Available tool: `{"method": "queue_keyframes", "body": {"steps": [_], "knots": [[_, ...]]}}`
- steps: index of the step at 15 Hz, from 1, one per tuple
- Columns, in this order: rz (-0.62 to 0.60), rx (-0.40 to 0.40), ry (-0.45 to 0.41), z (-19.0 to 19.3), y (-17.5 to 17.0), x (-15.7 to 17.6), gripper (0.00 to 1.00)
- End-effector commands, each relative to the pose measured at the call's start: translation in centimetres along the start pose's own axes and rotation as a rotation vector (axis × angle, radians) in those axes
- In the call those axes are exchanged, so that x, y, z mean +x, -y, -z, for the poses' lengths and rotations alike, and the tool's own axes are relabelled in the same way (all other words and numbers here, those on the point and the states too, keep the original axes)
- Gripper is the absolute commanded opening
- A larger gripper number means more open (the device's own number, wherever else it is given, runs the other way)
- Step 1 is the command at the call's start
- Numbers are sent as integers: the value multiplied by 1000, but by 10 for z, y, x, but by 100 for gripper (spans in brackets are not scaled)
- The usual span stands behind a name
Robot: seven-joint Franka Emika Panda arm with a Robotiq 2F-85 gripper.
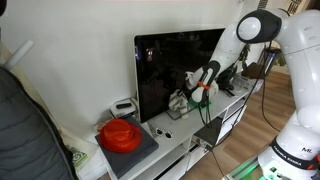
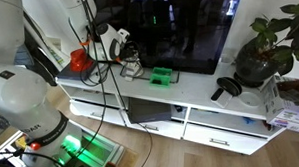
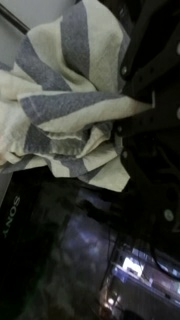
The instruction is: Use the grey towel to wipe the TV and put it on the TV stand to the left
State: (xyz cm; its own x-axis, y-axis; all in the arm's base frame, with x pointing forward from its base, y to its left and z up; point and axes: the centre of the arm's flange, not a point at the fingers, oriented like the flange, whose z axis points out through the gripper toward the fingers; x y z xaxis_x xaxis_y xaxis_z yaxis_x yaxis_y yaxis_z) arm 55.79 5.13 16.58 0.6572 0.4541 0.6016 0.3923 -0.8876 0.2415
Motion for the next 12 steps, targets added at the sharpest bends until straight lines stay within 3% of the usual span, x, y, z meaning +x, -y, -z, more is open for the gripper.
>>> {"method": "queue_keyframes", "body": {"steps": [1, 7, 12], "knots": [[-128, -56, -56, 23, -39, -19, 2], [-303, -127, -136, 42, -83, -39, 2], [-241, -78, -132, 31, -53, -14, 2]]}}
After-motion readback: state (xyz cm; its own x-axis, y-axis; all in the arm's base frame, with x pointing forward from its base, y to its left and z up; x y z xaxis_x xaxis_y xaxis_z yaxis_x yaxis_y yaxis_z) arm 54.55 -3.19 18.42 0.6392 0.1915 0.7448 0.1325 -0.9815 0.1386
